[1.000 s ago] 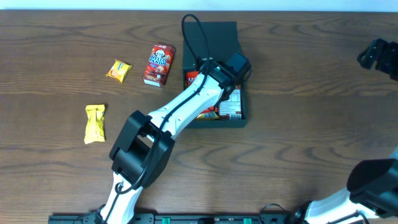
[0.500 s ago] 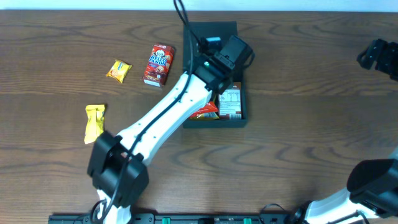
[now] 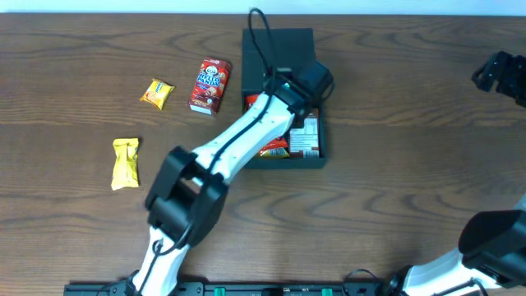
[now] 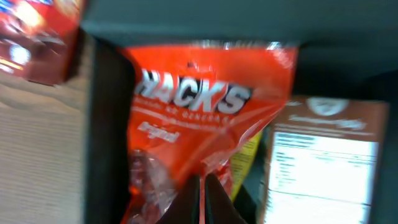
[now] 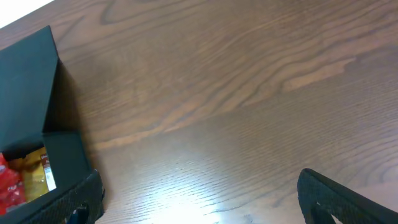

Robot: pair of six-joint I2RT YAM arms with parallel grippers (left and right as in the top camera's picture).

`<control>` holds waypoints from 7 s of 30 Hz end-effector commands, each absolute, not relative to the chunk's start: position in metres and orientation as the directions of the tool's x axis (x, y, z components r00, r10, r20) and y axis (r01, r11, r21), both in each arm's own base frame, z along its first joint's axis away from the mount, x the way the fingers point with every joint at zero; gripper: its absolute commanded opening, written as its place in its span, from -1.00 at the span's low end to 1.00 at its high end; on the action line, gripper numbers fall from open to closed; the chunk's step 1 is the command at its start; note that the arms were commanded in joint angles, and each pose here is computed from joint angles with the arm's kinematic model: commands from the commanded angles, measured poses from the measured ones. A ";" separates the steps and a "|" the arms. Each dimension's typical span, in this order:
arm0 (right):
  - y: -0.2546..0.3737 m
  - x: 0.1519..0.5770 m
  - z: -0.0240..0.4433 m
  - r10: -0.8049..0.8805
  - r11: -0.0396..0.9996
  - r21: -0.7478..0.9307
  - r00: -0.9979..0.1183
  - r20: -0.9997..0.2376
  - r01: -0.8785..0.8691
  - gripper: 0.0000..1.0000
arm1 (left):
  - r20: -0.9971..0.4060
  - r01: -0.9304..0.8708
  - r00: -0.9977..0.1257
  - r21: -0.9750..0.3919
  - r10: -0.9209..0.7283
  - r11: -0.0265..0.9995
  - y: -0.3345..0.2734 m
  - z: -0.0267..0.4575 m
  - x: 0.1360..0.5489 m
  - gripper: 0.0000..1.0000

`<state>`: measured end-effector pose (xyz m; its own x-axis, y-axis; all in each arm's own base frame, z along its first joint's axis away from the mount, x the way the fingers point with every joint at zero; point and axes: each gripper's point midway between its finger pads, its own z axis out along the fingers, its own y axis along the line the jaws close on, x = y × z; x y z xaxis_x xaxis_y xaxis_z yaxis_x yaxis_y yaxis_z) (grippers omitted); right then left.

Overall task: Pack container
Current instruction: 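Press the Hacks bag down into the box with the left gripper, then release the bag, move left gripper to the Hello Panda box, grasp, then carry the Hello Panda box over the black box and lower it, then push the Hello Panda box down beside the Hacks bag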

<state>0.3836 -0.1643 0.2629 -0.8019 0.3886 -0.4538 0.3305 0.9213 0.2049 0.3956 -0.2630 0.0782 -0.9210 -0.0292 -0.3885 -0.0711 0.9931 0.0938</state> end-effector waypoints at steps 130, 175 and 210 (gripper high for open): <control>-0.157 0.368 0.247 0.410 0.910 0.229 -0.839 -0.358 0.347 0.98 | -0.233 0.274 -0.937 -0.023 0.262 0.961 -0.108 -0.006 0.491 0.91; -0.220 0.350 0.250 0.511 0.856 0.167 -0.757 -0.407 0.488 0.98 | -0.309 0.098 -0.949 -0.118 0.057 0.988 -0.298 0.165 0.392 -0.30; -0.107 0.364 0.303 0.159 0.809 0.521 -0.752 -0.640 -0.272 0.99 | -0.259 0.140 -0.961 -0.152 0.097 0.978 -0.330 0.062 0.365 -0.09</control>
<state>0.3614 -0.1117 0.3009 -0.7681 0.1682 -0.6179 -0.2285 0.8293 0.5099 0.3732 -0.3338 0.0699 -0.9555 0.0767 -0.2848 0.1269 0.9786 -0.1621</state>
